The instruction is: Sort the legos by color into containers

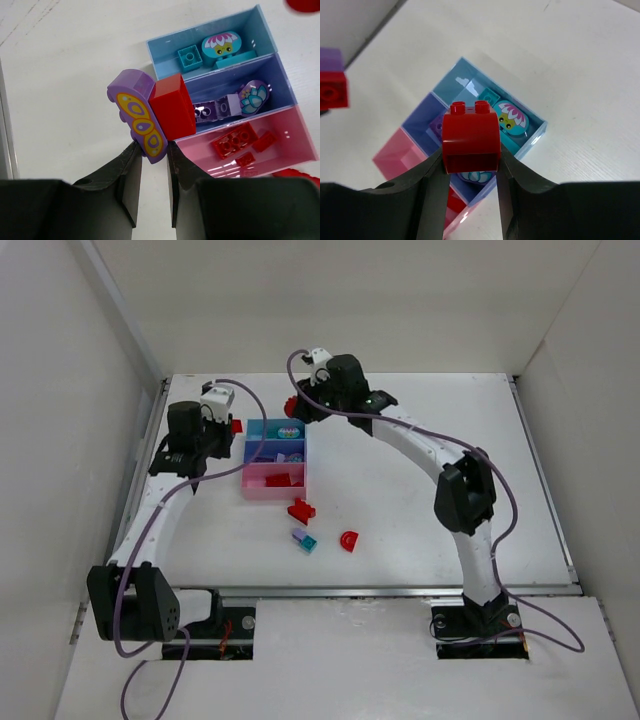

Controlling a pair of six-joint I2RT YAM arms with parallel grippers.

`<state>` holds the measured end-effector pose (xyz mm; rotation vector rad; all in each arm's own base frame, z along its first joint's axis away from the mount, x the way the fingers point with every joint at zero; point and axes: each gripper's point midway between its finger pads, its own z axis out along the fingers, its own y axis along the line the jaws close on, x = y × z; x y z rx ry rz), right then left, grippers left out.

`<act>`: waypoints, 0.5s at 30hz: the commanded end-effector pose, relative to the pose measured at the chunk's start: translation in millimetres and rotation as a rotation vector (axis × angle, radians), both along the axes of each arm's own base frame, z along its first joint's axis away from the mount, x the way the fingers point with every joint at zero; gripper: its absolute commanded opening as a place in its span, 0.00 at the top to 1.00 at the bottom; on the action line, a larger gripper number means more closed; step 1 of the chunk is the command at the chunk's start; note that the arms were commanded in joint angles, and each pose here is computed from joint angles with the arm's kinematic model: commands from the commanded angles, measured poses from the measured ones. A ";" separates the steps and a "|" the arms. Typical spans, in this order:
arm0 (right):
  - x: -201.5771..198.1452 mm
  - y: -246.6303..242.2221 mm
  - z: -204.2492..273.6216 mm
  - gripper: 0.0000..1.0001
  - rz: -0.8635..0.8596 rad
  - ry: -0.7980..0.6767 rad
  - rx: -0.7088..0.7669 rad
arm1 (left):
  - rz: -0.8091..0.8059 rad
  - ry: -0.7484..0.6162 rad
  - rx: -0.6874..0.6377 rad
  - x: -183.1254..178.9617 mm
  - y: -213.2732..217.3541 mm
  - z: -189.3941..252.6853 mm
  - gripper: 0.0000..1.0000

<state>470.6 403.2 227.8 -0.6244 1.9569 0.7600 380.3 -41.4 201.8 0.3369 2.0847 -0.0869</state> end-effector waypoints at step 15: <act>-96.4 40.1 -57.1 0.99 0.302 -0.173 -0.280 | 0.068 -0.101 -0.104 -2.7 10.5 24.6 1.00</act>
